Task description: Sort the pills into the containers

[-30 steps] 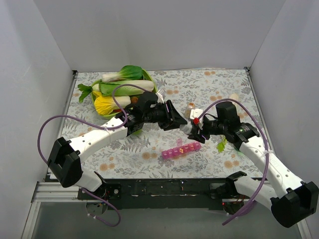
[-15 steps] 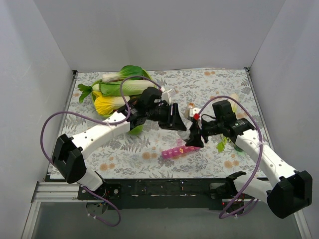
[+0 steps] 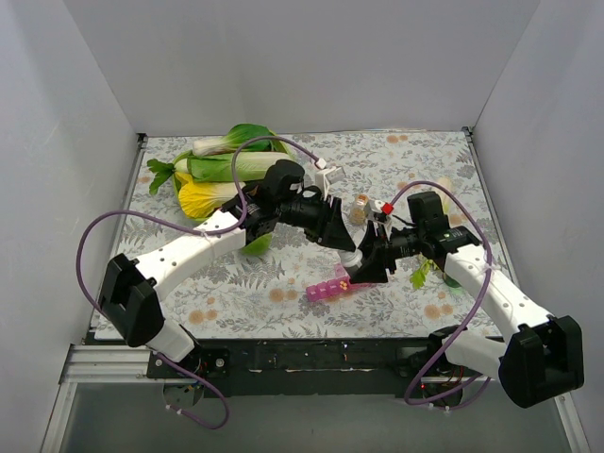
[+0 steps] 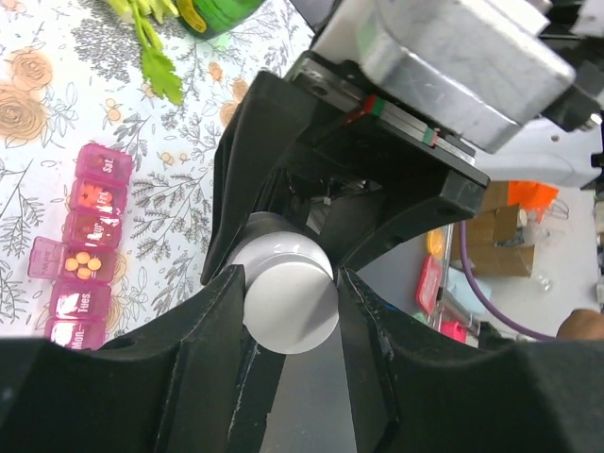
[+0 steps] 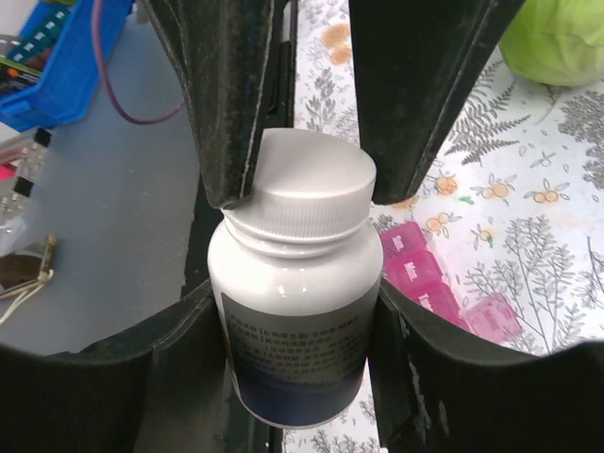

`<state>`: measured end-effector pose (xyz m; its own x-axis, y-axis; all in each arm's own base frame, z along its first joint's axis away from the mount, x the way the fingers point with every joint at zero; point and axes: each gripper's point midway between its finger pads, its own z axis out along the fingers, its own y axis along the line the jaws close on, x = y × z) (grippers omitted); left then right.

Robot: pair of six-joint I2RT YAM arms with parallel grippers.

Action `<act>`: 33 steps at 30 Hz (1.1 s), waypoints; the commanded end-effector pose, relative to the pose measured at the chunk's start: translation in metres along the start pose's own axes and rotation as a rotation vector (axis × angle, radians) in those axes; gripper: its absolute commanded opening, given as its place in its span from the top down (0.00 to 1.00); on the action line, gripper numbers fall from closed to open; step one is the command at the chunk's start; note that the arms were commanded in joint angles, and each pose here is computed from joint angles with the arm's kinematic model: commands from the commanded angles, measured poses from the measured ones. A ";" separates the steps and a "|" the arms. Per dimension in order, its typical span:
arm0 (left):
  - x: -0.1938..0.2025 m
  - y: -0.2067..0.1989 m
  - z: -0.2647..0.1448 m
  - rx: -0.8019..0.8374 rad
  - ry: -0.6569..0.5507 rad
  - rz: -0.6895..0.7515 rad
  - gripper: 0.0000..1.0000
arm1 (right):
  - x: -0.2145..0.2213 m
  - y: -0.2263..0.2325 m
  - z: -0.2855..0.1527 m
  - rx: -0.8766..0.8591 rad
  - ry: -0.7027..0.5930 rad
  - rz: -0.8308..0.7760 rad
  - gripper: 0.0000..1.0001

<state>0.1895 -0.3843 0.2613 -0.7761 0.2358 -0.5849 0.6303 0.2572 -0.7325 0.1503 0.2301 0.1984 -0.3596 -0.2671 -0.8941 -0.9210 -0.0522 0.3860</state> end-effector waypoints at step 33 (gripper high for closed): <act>-0.038 0.016 -0.032 -0.154 -0.379 -0.497 0.07 | -0.030 -0.064 -0.038 0.510 0.146 -0.461 0.99</act>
<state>0.2201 -0.3440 0.2772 -0.9176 -0.1793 -0.3548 0.2670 0.3833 -0.8842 0.2061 0.2108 0.1888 -0.0412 -0.4029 -0.9143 -0.9765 0.2101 -0.0486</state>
